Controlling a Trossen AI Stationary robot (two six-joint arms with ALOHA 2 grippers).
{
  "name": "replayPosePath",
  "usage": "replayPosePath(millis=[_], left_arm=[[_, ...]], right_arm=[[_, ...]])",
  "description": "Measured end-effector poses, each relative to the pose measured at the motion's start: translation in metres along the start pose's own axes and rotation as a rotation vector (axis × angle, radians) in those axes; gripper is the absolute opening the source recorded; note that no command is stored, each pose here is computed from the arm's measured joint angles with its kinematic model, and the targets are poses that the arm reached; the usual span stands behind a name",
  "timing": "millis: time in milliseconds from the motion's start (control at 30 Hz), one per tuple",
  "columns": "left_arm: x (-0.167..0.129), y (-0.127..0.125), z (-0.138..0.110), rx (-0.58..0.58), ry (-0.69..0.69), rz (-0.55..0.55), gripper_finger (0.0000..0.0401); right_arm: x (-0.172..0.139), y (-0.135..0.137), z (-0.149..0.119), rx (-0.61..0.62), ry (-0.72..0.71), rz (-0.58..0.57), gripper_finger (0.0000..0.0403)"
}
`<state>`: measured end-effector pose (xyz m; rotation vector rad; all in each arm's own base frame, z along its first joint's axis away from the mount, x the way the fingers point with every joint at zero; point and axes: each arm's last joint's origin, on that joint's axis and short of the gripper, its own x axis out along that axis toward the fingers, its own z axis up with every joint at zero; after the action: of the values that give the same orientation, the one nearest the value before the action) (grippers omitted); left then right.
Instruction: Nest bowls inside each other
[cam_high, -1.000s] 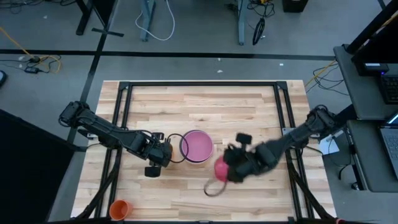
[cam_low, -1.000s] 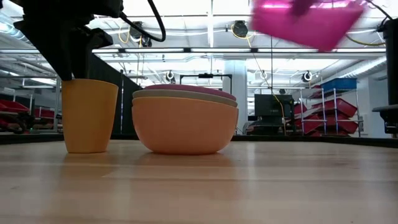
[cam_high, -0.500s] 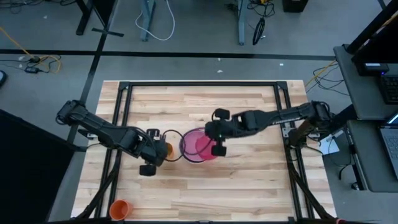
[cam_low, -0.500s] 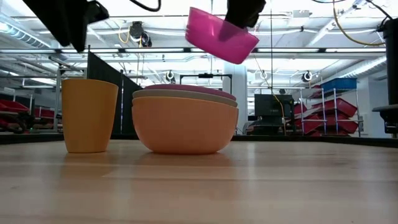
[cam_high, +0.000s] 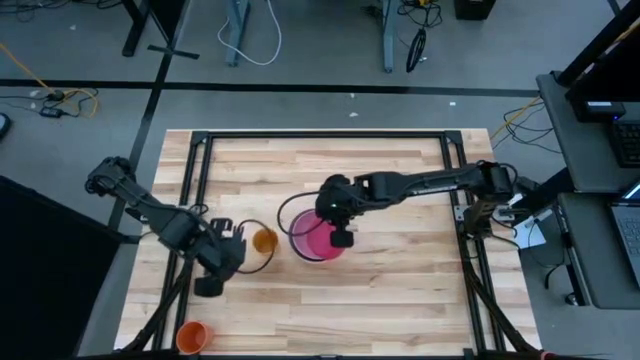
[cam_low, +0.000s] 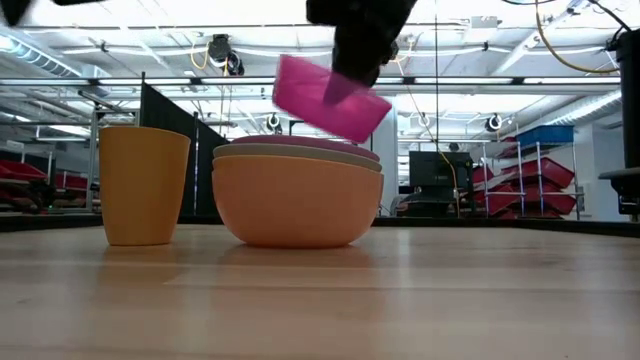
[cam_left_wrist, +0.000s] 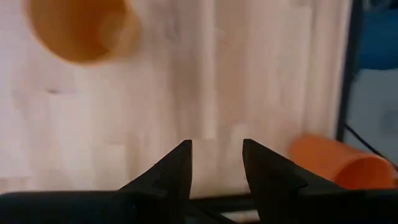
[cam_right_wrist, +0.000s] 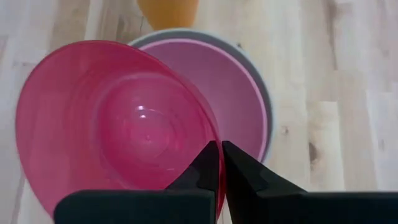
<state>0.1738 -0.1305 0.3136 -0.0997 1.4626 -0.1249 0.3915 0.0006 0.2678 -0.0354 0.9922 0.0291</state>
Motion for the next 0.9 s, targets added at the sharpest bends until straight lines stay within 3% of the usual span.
replayPosePath(millis=[267,633,900], left_arm=[[0.001,-0.024,-0.019,-0.058,0.078,-0.083,0.0128],[0.001,-0.044,-0.028,-0.094,0.049,-0.152,0.0128],[0.001,-0.056,-0.038,-0.13,0.048,-0.177,0.0128]], right_arm=[[0.01,-0.016,0.003,-0.014,-0.039,0.029,0.0006],[0.012,-0.017,0.003,0.012,-0.041,0.048,0.0073],[0.011,-0.017,0.008,0.012,-0.094,0.063,0.0101]])
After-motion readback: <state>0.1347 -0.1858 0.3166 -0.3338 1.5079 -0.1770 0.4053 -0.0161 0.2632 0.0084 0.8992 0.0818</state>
